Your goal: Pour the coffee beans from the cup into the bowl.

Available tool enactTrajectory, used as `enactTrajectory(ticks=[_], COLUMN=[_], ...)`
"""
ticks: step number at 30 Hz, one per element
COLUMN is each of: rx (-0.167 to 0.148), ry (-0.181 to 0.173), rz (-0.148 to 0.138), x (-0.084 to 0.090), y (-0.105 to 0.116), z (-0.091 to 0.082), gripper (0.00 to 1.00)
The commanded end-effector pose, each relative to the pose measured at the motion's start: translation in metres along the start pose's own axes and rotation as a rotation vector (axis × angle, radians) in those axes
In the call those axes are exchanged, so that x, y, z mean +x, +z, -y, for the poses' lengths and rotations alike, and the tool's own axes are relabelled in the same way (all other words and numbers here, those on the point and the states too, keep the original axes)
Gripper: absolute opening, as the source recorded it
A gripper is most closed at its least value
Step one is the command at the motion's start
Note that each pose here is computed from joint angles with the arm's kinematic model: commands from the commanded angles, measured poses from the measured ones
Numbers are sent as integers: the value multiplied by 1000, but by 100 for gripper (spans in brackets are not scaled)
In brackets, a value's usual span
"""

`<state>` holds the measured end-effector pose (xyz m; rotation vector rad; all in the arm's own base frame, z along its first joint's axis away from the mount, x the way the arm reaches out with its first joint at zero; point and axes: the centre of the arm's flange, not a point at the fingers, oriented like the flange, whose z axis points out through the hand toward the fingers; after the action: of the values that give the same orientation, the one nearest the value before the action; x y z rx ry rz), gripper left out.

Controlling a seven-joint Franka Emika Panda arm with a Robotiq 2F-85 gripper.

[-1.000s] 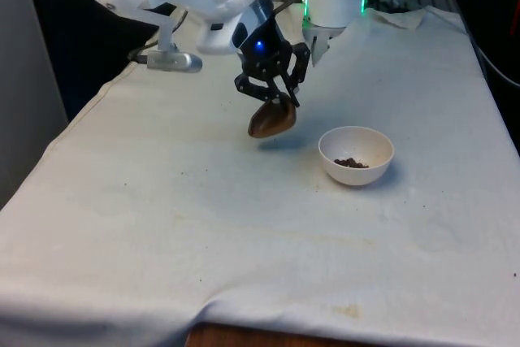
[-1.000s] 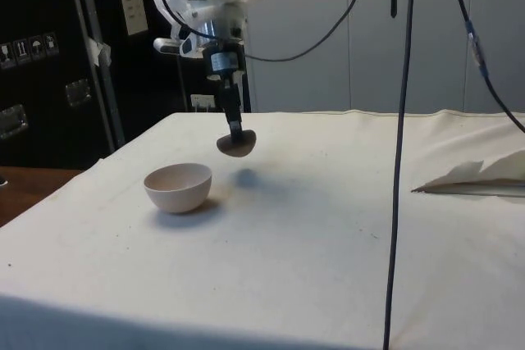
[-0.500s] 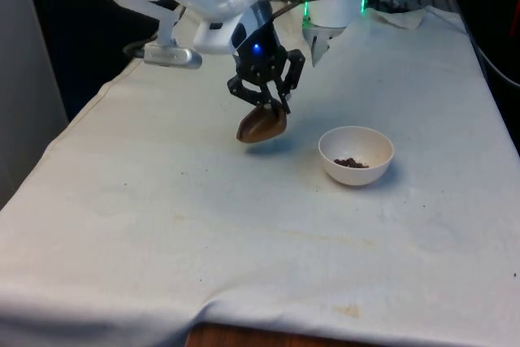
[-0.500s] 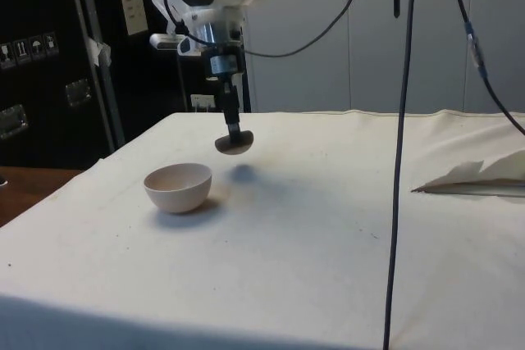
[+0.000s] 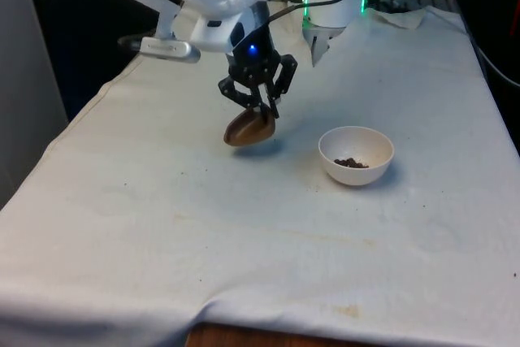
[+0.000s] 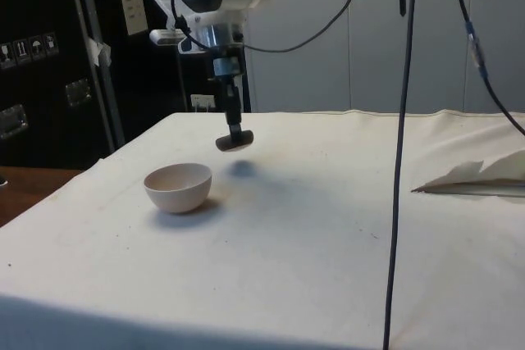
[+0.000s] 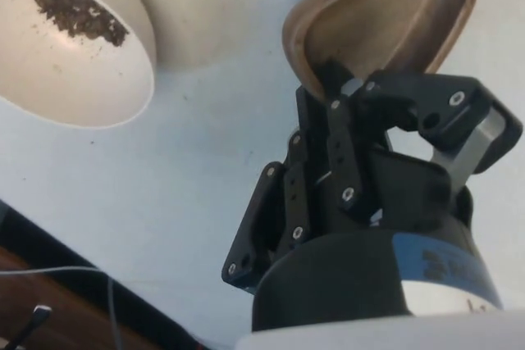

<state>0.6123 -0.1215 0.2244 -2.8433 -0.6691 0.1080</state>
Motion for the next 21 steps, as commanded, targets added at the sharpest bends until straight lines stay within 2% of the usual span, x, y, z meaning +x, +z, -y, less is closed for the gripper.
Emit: enactTrajectory(ticks=[1,2,4,8,9,10,12,17,18,19,21], rx=[-6,-31,-47,-63,-48,-67,-79,-93,-79,-98,-102], ry=[-4,-13,-23,-36,-33,-41,-51,-68,-65,-74,-80], rz=[-1,-9,-13,-18,-15,-19,-22,-24,-24,-26,-27], x=[0,-2,-5,-9,-8,-10,-13,-19,-17,-21,-24], y=[0,-2,-2,-2,-1,-3,-3,-3,-3,-3,-3], z=[0,-1,-5,-10,-10,-11,-16,-23,-22,-25,-29], gripper=[4,4,4,4,4,4,4,4,4,4,4])
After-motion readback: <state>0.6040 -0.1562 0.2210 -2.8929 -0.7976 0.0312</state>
